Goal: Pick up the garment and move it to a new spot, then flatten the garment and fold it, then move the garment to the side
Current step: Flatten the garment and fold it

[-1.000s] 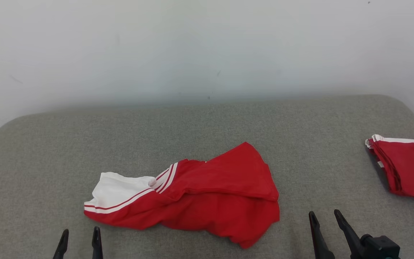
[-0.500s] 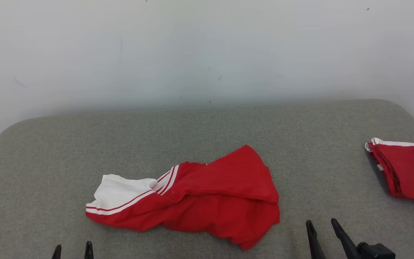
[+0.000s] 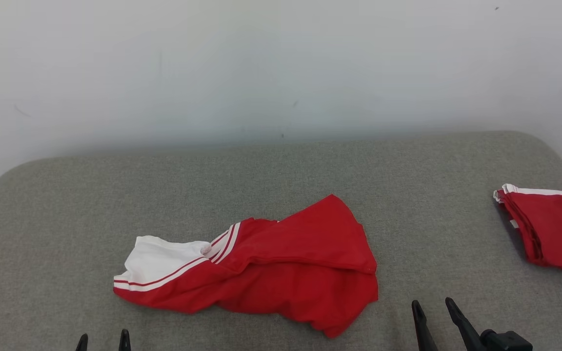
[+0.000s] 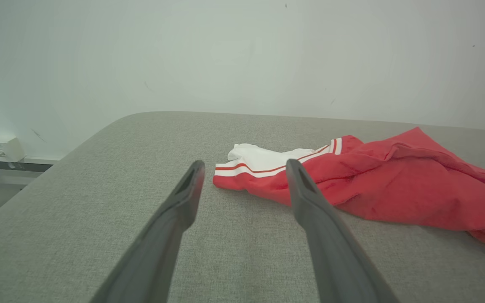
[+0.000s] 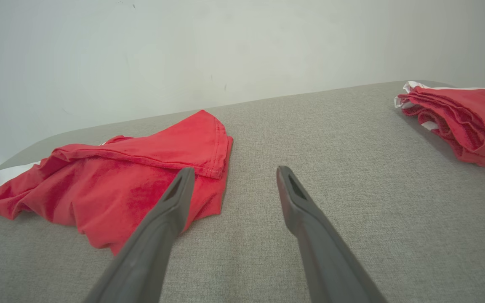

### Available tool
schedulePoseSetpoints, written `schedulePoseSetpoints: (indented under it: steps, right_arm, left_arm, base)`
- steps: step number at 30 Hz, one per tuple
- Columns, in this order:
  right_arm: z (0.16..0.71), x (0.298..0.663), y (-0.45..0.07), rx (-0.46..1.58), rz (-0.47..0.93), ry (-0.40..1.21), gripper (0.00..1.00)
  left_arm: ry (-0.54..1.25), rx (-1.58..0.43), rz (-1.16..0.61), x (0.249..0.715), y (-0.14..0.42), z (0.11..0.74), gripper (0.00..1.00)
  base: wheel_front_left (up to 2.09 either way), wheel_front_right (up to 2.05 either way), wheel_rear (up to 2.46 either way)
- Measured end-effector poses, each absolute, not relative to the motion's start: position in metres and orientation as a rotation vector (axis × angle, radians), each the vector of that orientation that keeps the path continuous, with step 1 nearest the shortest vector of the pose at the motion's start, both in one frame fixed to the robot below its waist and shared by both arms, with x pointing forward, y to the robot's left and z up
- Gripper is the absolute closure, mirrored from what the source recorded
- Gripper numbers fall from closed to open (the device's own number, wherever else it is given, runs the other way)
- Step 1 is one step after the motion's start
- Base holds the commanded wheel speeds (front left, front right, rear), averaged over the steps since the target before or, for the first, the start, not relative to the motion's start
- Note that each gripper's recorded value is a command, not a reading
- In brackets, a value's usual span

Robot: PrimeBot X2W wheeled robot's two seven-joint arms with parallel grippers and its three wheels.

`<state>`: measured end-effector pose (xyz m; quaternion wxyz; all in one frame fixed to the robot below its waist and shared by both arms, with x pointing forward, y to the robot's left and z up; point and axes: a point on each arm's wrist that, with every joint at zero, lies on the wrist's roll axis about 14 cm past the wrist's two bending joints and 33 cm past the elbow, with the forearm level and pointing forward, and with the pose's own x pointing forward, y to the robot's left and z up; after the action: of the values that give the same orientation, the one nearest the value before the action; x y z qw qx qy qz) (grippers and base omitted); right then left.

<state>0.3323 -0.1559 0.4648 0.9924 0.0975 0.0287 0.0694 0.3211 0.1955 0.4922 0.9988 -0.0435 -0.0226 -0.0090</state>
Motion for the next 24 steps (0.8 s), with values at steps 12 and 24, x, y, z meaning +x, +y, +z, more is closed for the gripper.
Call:
schedulePoseSetpoints:
  steps: [12,24]
  right_arm:
    - [0.464,0.334,-0.155,0.195,0.143,0.062,0.0]
    - [0.464,0.339,-0.154,0.193,0.147,0.062,0.0]
  left_arm:
    - [-0.023,-0.093,-0.022,0.322,0.194,0.486,0.0]
    - [-0.01,-0.119,-0.022,0.33,0.192,0.481,0.0]
  base:
    - [0.0,0.0,0.0]
    - [0.0,0.0,0.0]
